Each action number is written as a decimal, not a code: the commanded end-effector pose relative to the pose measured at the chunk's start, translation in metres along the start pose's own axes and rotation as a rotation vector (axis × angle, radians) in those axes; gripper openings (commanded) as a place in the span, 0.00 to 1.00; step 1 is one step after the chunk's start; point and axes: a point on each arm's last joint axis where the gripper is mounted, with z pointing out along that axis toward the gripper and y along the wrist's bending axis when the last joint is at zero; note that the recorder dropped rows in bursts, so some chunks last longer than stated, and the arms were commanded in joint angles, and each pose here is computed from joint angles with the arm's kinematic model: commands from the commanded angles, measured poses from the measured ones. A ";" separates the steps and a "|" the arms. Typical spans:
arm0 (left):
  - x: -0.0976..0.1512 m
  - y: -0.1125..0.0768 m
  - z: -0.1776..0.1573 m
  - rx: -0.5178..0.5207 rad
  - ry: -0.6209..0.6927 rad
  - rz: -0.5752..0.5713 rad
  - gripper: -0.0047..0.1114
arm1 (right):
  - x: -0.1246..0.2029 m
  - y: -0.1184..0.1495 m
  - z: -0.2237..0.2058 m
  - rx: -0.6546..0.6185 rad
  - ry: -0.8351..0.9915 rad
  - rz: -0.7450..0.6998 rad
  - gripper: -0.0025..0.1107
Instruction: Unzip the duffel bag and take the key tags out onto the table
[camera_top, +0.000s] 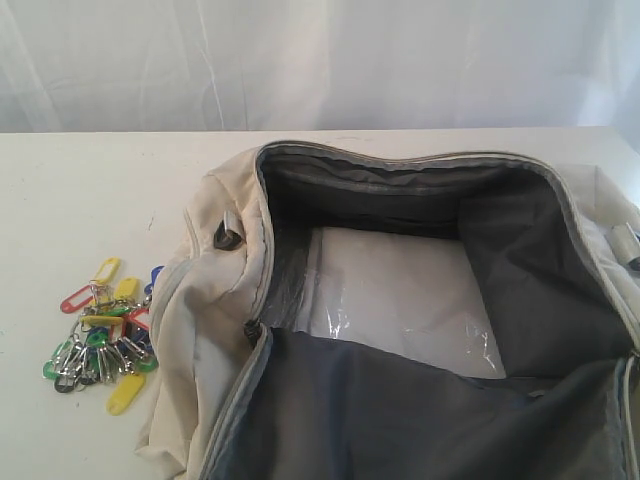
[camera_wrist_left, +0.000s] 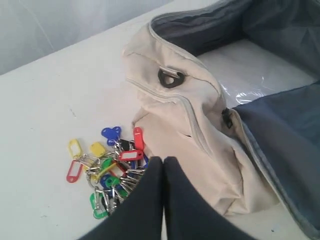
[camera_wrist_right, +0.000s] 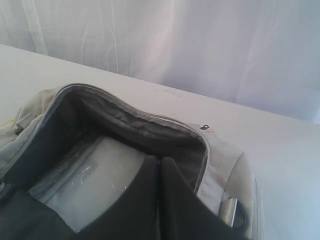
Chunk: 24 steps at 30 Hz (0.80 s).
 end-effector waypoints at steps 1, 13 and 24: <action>0.004 -0.002 -0.016 -0.100 -0.081 -0.017 0.04 | 0.000 0.000 0.000 -0.001 -0.006 0.005 0.02; 0.019 -0.015 -0.063 -0.345 -0.374 0.100 0.04 | 0.000 0.000 0.000 -0.001 -0.006 0.005 0.02; 0.050 0.012 0.004 -0.420 -0.565 -0.013 0.04 | 0.000 0.000 0.000 -0.004 -0.007 0.009 0.02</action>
